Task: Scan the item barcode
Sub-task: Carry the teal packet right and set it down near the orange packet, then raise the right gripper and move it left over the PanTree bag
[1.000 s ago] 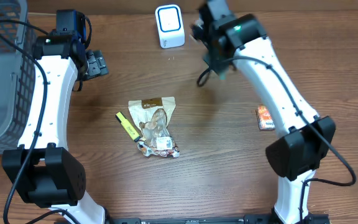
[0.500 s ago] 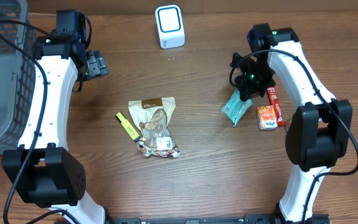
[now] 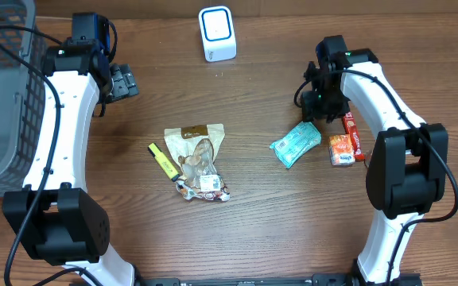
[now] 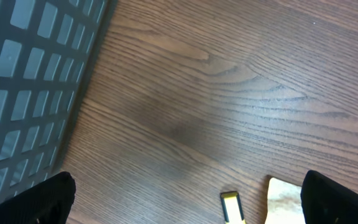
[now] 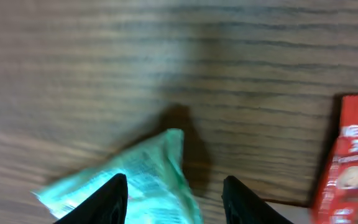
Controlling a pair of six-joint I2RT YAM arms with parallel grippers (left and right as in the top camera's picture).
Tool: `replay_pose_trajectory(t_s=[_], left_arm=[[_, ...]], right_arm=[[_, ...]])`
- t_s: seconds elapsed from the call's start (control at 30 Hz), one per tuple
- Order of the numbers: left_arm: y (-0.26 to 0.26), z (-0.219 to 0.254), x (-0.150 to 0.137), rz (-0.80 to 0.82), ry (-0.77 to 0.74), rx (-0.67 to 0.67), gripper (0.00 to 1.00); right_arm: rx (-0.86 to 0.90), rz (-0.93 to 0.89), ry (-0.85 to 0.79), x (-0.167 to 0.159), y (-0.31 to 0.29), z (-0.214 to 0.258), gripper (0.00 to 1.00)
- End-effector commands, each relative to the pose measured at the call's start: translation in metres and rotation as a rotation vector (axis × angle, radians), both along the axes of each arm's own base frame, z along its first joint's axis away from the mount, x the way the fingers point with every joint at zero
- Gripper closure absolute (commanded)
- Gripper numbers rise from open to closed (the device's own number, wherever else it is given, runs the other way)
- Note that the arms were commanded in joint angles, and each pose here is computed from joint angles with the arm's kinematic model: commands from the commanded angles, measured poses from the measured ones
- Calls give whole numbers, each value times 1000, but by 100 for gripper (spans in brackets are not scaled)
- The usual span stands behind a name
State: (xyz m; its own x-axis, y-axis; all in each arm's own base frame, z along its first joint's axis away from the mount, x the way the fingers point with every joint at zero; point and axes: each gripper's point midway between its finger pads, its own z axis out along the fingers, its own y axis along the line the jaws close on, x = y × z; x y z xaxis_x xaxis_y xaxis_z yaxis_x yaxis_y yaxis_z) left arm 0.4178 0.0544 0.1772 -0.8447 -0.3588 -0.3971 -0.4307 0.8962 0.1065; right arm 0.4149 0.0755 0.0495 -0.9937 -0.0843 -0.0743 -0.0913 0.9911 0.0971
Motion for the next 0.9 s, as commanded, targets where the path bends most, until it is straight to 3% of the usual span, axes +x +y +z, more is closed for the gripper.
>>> replay_pose_trajectory(t_s=[0.0,0.1,0.2,0.3,0.47,0.87], left_arm=[[-1,5,2,-21,-10,15,0],[-1,5,2,-21,-10,15,0],[-1,5,2,-21,-10,15,0],[-1,5,2,-21,-10,15,0],[-1,5,2,-21,-10,15,0],[-2,5,2,-22,-10,15,0]], right_arm=[[117,-128,-19,7,36,16,51],[137,-171,-47,12,59,18,60],[42,-240,-79,8,75,14,66],[-50,-266,-104,-1,82,4,66],[-63,-247,-97,-15,92,-19,66],[-188,-260,73,-62,57,-40,62]])
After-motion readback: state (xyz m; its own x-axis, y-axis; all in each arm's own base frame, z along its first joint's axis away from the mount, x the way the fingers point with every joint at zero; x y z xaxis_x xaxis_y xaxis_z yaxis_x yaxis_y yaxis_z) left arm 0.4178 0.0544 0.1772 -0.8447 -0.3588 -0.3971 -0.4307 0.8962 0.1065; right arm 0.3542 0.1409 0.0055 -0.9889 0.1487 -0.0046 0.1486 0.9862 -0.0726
